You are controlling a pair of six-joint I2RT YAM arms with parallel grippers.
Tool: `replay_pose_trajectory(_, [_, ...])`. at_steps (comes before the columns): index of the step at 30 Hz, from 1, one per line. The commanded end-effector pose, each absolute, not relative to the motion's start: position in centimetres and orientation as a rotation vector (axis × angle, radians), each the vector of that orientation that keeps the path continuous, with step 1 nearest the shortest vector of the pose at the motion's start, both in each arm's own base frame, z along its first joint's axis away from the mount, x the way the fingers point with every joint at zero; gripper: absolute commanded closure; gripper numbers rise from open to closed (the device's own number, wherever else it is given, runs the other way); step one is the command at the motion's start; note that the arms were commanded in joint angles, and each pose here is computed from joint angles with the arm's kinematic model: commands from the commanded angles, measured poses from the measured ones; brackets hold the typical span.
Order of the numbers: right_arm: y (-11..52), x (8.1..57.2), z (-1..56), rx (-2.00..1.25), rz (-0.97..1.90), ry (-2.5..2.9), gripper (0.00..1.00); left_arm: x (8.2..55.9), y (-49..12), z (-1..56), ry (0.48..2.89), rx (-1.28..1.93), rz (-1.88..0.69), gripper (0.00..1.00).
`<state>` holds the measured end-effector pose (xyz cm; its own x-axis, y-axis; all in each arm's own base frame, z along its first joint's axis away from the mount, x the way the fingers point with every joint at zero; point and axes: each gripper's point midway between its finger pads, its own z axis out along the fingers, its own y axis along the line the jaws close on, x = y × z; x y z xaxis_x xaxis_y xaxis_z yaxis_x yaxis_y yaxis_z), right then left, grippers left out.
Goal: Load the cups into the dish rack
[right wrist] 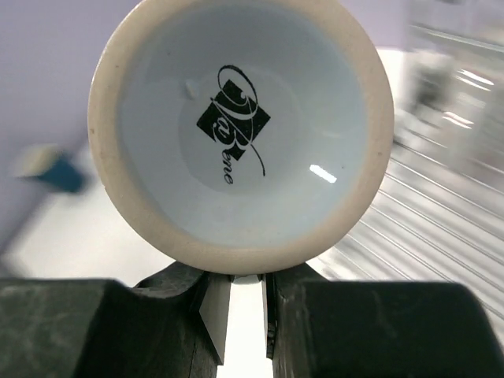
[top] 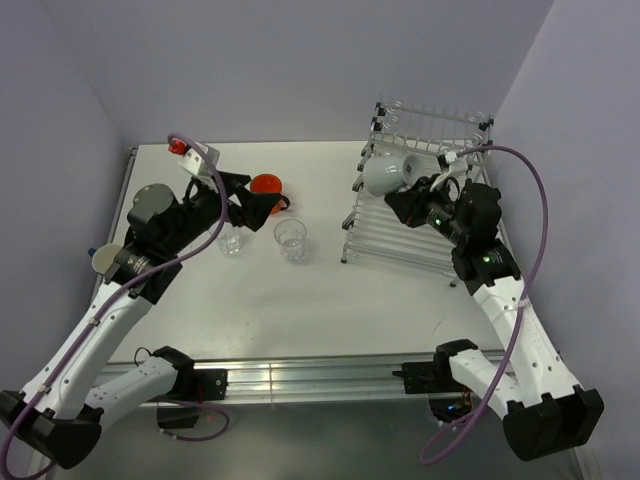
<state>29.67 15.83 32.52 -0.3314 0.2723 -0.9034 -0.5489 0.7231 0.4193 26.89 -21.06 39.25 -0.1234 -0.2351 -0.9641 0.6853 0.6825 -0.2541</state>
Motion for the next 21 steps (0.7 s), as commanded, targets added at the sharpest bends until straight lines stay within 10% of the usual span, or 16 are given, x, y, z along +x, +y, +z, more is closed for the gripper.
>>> replay_pose_trajectory(1, [8.8,31.7,27.7,-0.154,0.342,1.809,1.0,27.4,-20.5,38.7,1.573,0.368,-0.788,0.01])
replay_pose_trajectory(21, [1.4,40.9,19.2,0.283,-0.026,1.851,1.0,28.8,-20.1,36.5,1.61,0.351,-0.735,0.02])
